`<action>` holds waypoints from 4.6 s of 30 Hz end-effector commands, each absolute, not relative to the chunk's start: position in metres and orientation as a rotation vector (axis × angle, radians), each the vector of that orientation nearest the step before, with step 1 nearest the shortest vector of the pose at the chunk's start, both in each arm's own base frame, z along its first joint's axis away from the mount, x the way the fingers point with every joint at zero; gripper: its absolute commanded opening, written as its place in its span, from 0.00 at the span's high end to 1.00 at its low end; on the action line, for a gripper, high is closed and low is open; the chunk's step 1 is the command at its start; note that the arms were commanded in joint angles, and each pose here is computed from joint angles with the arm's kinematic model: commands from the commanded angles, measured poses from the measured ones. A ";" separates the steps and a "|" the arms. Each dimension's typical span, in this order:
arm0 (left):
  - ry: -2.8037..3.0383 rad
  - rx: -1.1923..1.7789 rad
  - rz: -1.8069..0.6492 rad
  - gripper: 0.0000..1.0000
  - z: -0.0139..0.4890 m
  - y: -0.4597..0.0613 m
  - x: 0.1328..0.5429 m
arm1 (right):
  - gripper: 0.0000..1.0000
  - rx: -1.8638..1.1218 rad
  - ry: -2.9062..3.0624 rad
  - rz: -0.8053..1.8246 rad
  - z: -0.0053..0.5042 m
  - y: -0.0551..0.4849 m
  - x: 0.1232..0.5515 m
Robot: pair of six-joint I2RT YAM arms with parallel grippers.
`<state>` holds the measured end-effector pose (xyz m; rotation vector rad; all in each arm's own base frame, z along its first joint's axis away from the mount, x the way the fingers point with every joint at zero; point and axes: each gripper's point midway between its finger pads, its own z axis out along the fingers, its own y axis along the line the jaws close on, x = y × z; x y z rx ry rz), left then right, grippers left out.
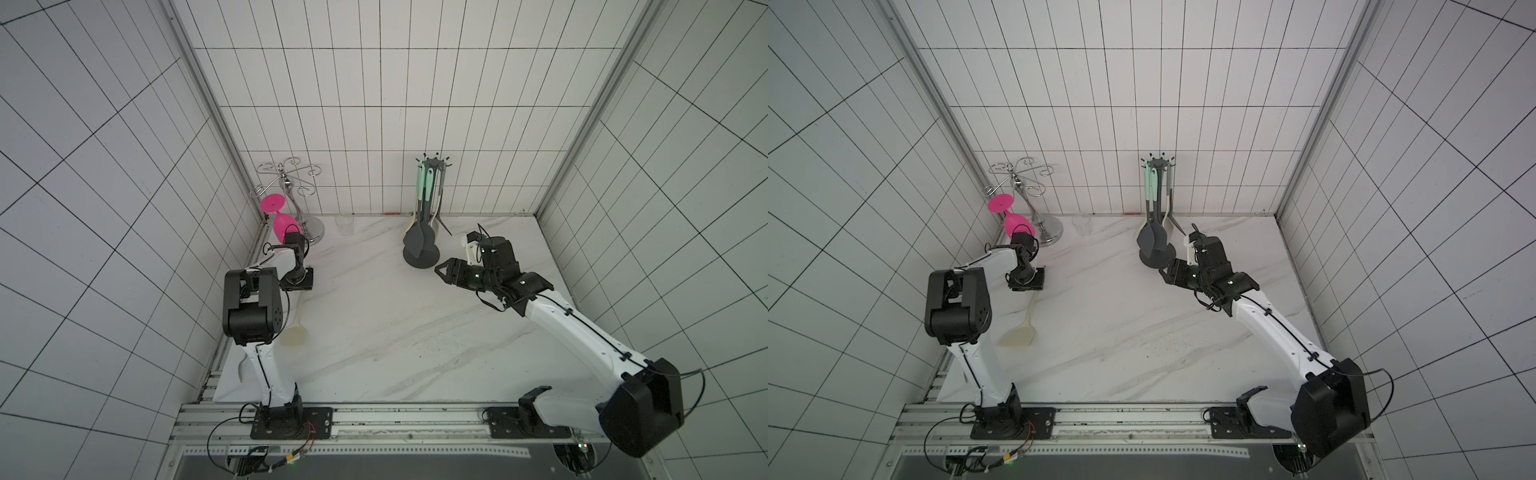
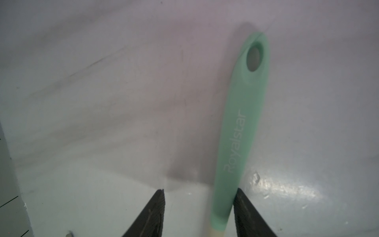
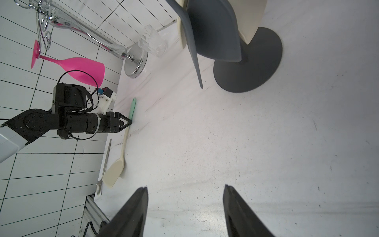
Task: Take the spatula off the kitchen utensil rack
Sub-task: Place the spatula at the center of the board, then take off the spatula from the rack.
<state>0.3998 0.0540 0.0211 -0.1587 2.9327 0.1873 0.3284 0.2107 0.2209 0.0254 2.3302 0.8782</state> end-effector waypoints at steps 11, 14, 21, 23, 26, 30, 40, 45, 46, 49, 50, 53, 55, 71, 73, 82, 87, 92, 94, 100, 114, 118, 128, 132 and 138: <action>2.797 -0.167 0.174 0.46 0.088 0.051 0.420 | 0.39 -0.011 2.283 0.764 0.242 0.206 0.346; 2.671 -0.120 0.187 0.46 0.141 0.037 0.431 | 0.39 0.010 2.241 0.682 0.254 0.198 0.359; 2.354 0.202 0.014 0.45 0.249 -0.082 0.445 | 0.44 0.050 2.011 0.537 0.315 0.183 0.399; 2.219 0.302 -0.113 0.45 0.278 -0.128 0.447 | 0.46 0.055 1.942 0.494 0.334 0.180 0.413; 2.001 0.371 -0.315 0.41 0.332 -0.185 0.444 | 0.54 0.072 1.860 0.449 0.362 0.177 0.433; 1.750 0.372 -0.587 0.36 0.399 -0.229 0.446 | 0.70 0.073 1.789 0.457 0.387 0.181 0.460; 1.551 0.414 -0.919 0.35 0.454 -0.298 0.468 | 0.62 0.064 1.688 0.421 0.394 0.190 0.505; 1.505 0.432 -0.949 0.33 0.459 -0.315 0.477 | 0.62 0.073 1.664 0.401 0.383 0.188 0.522; 1.504 0.430 -0.953 0.33 0.460 -0.316 0.480 | 0.62 0.082 1.660 0.394 0.381 0.187 0.525; 1.498 0.419 -0.966 0.33 0.461 -0.321 0.490 | 0.62 0.116 1.645 0.375 0.375 0.182 0.535; 1.493 0.414 -0.971 0.33 0.462 -0.322 0.493 | 0.62 0.126 1.639 0.371 0.373 0.180 0.539; 1.483 0.401 -0.983 0.33 0.462 -0.327 0.501 | 0.62 0.144 1.628 0.362 0.369 0.178 0.549; 1.475 0.399 -0.991 0.33 0.464 -0.330 0.505 | 0.62 0.148 1.619 0.364 0.368 0.179 0.554; 1.534 0.403 -0.995 0.33 0.427 -0.347 0.534 | 0.44 -0.033 1.542 0.476 0.371 0.207 0.554; 1.545 0.412 -0.995 0.33 0.424 -0.349 0.536 | 0.41 -0.053 1.536 0.481 0.372 0.209 0.554; 1.572 0.457 -0.979 0.37 0.416 -0.351 0.537 | 0.59 -0.107 1.523 0.479 0.372 0.211 0.555; 1.582 0.466 -0.979 0.38 0.413 -0.351 0.537 | 0.88 -0.104 1.512 0.450 0.372 0.205 0.550; 1.592 0.464 -0.975 0.39 0.411 -0.351 0.538 | 1.00 -0.107 1.483 0.408 0.378 0.198 0.543; 1.597 0.457 -0.971 0.39 0.411 -0.350 0.540 | 1.00 -0.109 1.468 0.392 0.383 0.195 0.539; 1.622 0.425 -0.958 0.39 0.407 -0.346 0.548 | 1.00 -0.130 1.443 0.364 0.399 0.190 0.527; 1.676 0.374 -0.925 0.41 0.391 -0.338 0.560 | 1.00 -0.046 1.435 0.287 0.427 0.167 0.515; 1.685 0.352 -0.913 0.42 0.388 -0.335 0.565 | 1.00 -0.029 1.427 0.271 0.434 0.163 0.514; 1.718 0.328 -0.890 0.43 0.377 -0.325 0.574 | 1.00 -0.132 1.486 0.155 0.441 0.162 0.512; 1.725 0.325 -0.881 0.43 0.376 -0.320 0.576 | 1.00 -0.216 1.560 0.019 0.428 0.156 0.510; 1.717 0.336 -0.909 0.43 0.378 -0.324 0.572 | 1.00 -0.211 1.568 -0.039 0.420 0.148 0.508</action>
